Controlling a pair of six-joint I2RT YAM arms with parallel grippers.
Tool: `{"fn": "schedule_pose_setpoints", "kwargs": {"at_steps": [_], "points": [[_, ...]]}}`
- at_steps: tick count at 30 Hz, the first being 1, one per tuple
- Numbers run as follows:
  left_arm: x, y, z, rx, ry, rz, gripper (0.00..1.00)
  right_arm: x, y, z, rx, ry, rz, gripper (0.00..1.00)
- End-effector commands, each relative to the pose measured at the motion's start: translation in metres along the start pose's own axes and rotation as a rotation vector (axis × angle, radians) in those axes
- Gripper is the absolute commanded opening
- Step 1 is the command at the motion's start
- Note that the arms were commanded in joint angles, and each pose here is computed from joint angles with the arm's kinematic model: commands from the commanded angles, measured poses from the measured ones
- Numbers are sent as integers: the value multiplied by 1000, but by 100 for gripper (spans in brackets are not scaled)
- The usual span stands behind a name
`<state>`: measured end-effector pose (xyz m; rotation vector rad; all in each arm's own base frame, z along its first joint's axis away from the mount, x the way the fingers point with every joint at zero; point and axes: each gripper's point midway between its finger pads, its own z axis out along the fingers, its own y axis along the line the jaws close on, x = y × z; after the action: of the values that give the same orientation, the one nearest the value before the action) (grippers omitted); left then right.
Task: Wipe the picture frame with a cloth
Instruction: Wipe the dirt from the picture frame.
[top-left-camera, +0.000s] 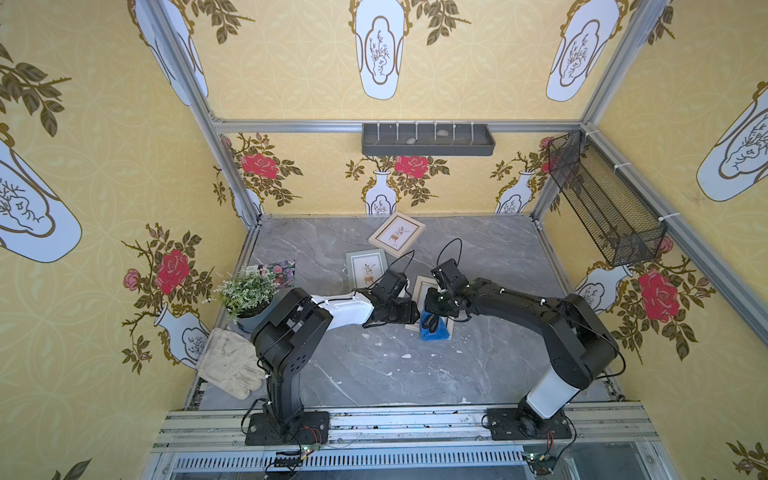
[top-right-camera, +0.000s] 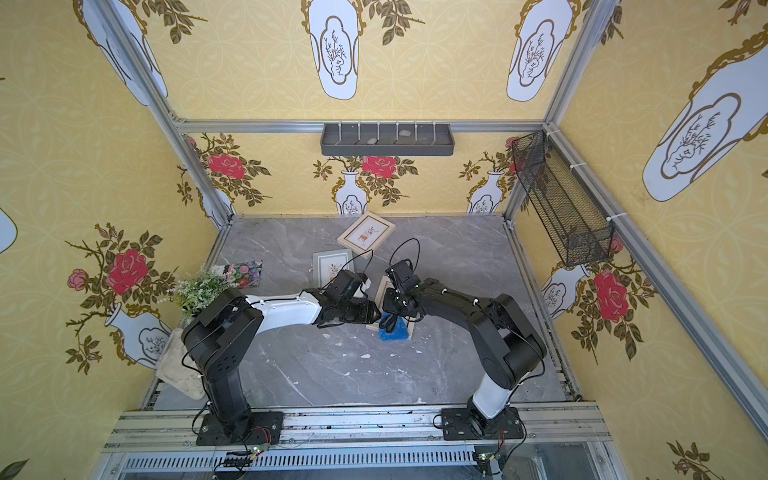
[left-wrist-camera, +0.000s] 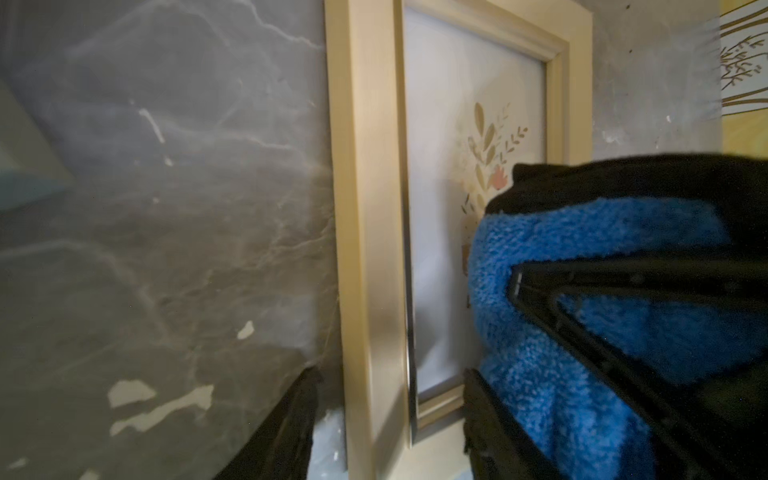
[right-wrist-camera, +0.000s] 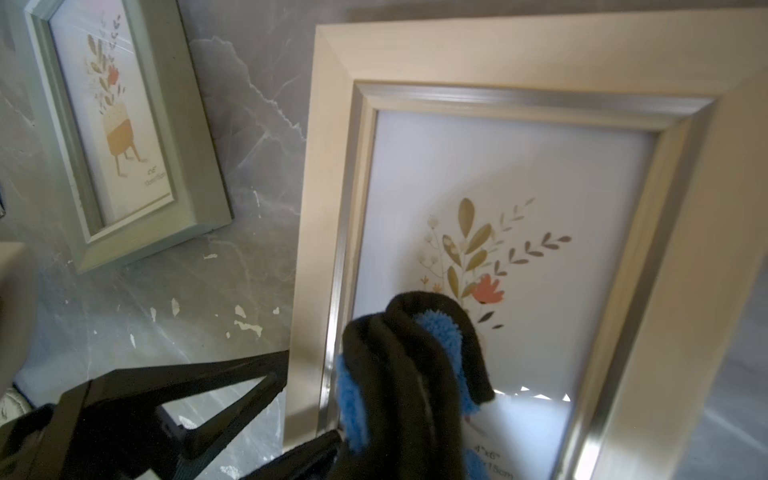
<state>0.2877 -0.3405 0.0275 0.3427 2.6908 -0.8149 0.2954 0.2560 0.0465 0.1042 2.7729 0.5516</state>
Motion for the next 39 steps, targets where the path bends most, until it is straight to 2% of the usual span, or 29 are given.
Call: {"fn": "schedule_pose_setpoints", "kwargs": {"at_steps": [1, 7, 14, 18, 20, 24, 27, 30, 35, 39], "points": [[9, 16, 6, -67, 30, 0, 52, -6, -13, -1, 15, -11, 54, 0], [18, 34, 12, -143, 60, 13, 41, -17, -45, -14, 40, -43, 112, 0], [24, 46, 13, -190, 81, 25, 35, -22, -15, 4, -52, -26, 104, 0], [29, 51, 11, -213, 91, 35, 33, -35, -19, 4, -78, -38, 142, 0], [32, 52, 9, -224, 96, 53, 34, -43, -23, 2, -80, -51, 150, 0], [36, 50, 6, -265, 102, 147, 43, -52, -18, -2, -93, -65, 142, 0], [41, 55, 5, -317, 114, 183, 43, -52, -16, -1, -98, -65, 142, 0], [44, 59, 7, -331, 126, 181, 39, -52, -16, 1, -97, -65, 142, 0], [45, 63, 10, -349, 131, 157, 25, -58, -20, 2, -77, -85, 138, 0], [46, 70, 3, -384, 103, 120, 20, -76, -41, -9, -16, -153, 152, 0]]}}
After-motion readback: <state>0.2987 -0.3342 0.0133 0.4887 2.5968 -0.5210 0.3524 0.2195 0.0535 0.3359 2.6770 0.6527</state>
